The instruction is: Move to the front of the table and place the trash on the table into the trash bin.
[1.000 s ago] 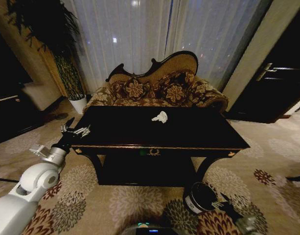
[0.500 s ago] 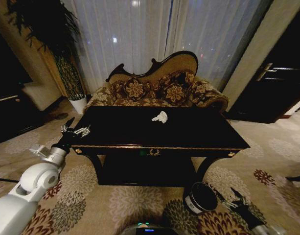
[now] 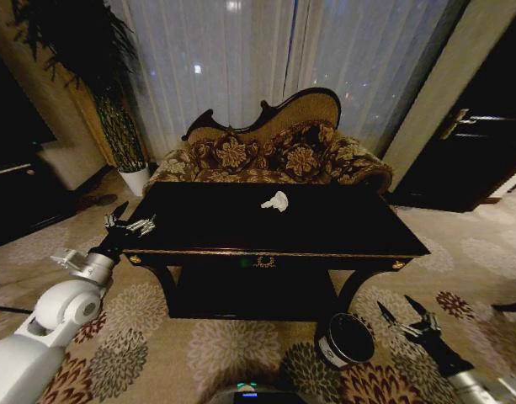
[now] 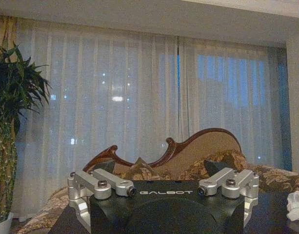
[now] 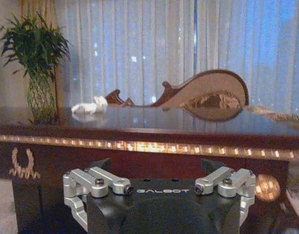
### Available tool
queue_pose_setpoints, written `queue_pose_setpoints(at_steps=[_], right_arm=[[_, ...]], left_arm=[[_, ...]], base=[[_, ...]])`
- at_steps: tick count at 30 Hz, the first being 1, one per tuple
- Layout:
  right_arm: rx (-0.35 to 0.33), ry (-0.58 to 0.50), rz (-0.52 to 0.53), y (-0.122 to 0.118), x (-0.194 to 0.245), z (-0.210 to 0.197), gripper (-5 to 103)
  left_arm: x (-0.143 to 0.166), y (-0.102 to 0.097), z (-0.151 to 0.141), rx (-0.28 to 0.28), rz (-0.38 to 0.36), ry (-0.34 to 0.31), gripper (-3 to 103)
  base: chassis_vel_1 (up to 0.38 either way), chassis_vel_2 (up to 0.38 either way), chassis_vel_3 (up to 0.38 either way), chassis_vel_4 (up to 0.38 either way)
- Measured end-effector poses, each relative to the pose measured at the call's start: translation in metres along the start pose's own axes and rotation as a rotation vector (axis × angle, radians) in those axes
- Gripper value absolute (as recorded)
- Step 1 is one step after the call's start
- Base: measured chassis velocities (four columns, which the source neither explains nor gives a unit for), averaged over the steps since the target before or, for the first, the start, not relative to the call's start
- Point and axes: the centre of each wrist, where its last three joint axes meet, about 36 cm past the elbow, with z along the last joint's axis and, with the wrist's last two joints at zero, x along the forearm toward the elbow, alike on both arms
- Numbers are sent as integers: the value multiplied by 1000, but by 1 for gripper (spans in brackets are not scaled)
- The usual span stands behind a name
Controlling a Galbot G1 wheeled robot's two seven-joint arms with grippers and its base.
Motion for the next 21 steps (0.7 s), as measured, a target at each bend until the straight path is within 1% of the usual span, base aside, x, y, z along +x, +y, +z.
queue_pose_setpoints(at_steps=[2,3,7,8,11,14,16,17,21], right_arm=[[7,-20,-3,0,-13,-12,100],[7,-20,-3,0,-13,-12,100],[22,-66,10,-2,-51,-40,100],[22,-66,10,-2,-51,-40,100],[37,-91,5,-6,-76,-62,100],[45,-96,0,-6,-84,-69,100],[55,-101,-19,0,-97,-79,100],[55,-101,-19,0,-97,-79,100],[90,-95,-69,12,-125,-96,100]], left_arm=[[0,0,0,0,0,0,100],[0,0,0,0,0,0,100],[0,0,0,0,0,0,100],[0,0,0,0,0,0,100],[0,0,0,0,0,0,100],[0,0,0,0,0,0,100],[0,0,0,0,0,0,100],[0,0,0,0,0,0,100],[0,0,0,0,0,0,100]], base=[[0,0,0,0],[0,0,0,0],[0,0,0,0],[0,0,0,0],[0,0,0,0],[0,0,0,0],[0,0,0,0],[0,0,0,0],[0,0,0,0]])
